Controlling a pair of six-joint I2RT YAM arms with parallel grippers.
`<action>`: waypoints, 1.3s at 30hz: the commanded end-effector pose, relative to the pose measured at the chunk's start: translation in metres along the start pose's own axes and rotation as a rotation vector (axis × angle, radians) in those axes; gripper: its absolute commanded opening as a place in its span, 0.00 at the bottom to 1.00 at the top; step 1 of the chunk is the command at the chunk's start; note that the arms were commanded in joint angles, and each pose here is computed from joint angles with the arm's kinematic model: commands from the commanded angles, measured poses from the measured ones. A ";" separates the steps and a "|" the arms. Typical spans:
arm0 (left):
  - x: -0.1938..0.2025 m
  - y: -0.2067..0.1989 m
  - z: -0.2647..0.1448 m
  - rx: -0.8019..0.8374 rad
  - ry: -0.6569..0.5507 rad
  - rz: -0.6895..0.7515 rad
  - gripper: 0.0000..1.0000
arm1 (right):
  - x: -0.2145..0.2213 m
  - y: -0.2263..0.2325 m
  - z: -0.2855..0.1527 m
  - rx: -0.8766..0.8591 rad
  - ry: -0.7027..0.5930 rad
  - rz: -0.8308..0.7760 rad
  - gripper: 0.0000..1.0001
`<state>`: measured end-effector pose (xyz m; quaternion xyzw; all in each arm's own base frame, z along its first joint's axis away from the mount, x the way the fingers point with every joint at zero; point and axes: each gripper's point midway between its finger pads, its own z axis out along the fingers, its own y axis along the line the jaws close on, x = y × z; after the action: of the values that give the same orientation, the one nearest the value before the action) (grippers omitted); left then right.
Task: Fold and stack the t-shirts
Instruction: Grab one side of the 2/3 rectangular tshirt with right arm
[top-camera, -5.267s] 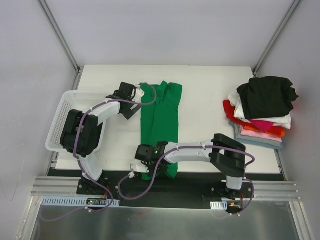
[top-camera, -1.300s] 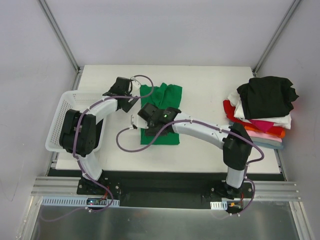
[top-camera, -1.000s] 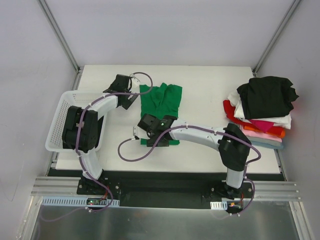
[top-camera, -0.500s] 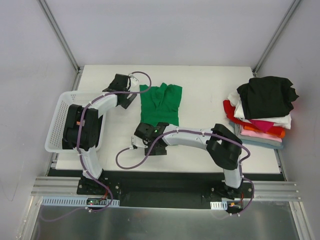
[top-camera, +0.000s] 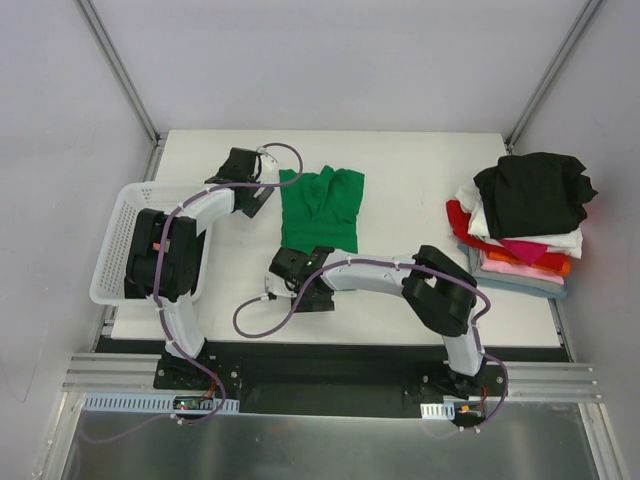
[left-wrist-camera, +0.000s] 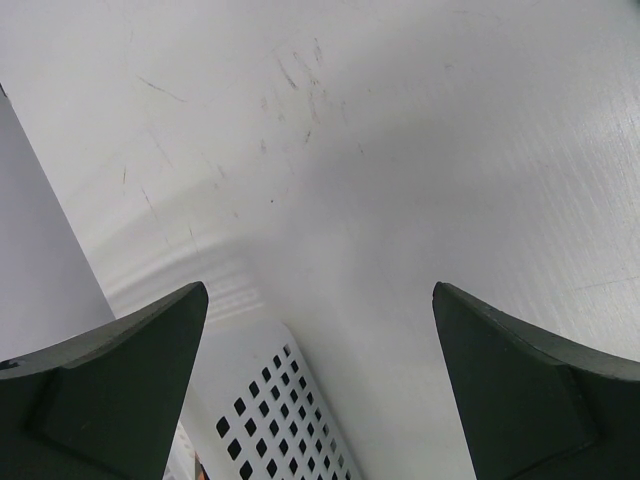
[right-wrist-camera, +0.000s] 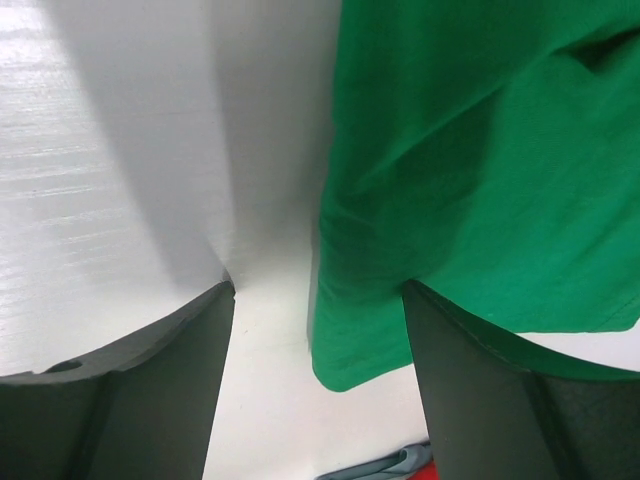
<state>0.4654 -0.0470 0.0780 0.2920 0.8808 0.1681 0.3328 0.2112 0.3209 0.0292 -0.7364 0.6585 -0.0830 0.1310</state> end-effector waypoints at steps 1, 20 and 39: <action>-0.004 0.002 -0.004 0.007 -0.020 -0.022 0.96 | -0.005 -0.010 -0.001 0.000 -0.024 0.008 0.71; 0.001 -0.005 0.001 0.026 -0.010 -0.025 0.96 | -0.002 -0.028 0.022 0.014 0.003 0.003 0.70; 0.005 -0.008 -0.001 0.039 -0.008 -0.023 0.96 | 0.013 -0.035 0.049 -0.085 0.012 0.027 0.67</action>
<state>0.4604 -0.0502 0.0701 0.2987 0.8831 0.1555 0.3268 0.2469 0.3184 0.0221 -0.7301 0.6719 -0.0600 0.1094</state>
